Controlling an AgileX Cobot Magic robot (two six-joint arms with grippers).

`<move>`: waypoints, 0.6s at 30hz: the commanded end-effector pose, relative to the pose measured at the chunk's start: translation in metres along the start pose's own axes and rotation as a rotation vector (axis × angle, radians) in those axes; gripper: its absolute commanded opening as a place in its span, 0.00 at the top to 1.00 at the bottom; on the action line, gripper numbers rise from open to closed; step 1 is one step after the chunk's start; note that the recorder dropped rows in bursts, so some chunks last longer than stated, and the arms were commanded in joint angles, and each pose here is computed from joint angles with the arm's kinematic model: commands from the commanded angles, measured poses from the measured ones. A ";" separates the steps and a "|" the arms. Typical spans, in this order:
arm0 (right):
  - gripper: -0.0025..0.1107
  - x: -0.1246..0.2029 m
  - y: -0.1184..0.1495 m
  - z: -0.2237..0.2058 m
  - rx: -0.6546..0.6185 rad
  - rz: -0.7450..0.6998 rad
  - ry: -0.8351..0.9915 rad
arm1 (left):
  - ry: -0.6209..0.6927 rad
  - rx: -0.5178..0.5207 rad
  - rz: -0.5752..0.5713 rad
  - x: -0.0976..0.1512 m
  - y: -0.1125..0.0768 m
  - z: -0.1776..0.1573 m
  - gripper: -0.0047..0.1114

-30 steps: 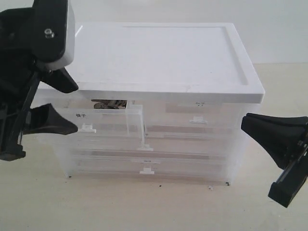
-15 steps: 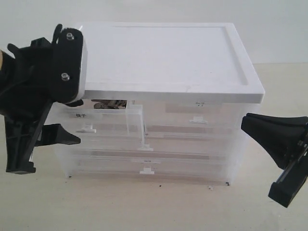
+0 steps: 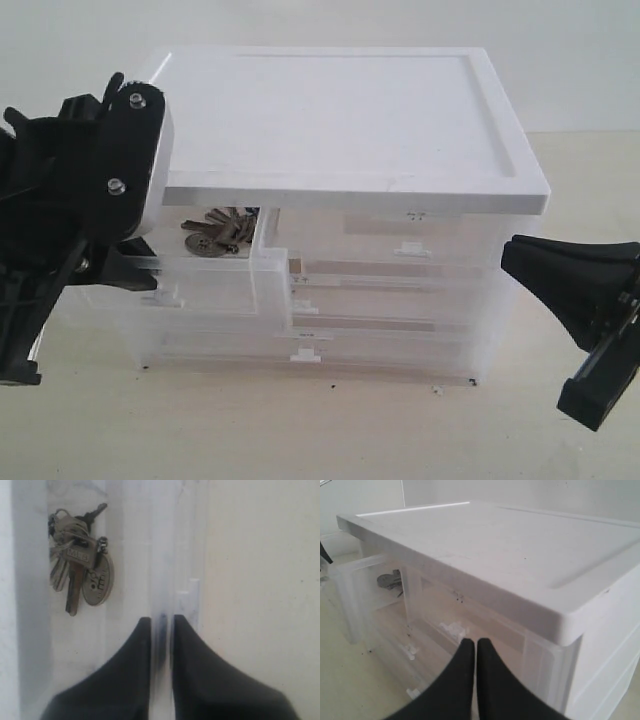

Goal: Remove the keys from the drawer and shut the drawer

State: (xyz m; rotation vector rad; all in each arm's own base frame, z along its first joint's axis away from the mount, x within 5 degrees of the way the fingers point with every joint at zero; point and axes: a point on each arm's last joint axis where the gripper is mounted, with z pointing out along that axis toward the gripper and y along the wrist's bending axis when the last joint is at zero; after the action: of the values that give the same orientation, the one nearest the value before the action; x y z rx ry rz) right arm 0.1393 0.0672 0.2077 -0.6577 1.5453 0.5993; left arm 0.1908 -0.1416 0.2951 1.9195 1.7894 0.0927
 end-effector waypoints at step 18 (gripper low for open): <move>0.98 -0.002 -0.001 0.001 0.003 0.001 -0.009 | -0.140 0.217 -0.110 -0.013 -0.022 -0.017 0.91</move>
State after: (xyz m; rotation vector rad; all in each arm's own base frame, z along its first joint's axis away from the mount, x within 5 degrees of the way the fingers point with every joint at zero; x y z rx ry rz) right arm 0.1393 0.0672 0.2077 -0.6577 1.5453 0.5993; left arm 0.1684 -0.1443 0.2985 1.9454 1.8801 -0.1816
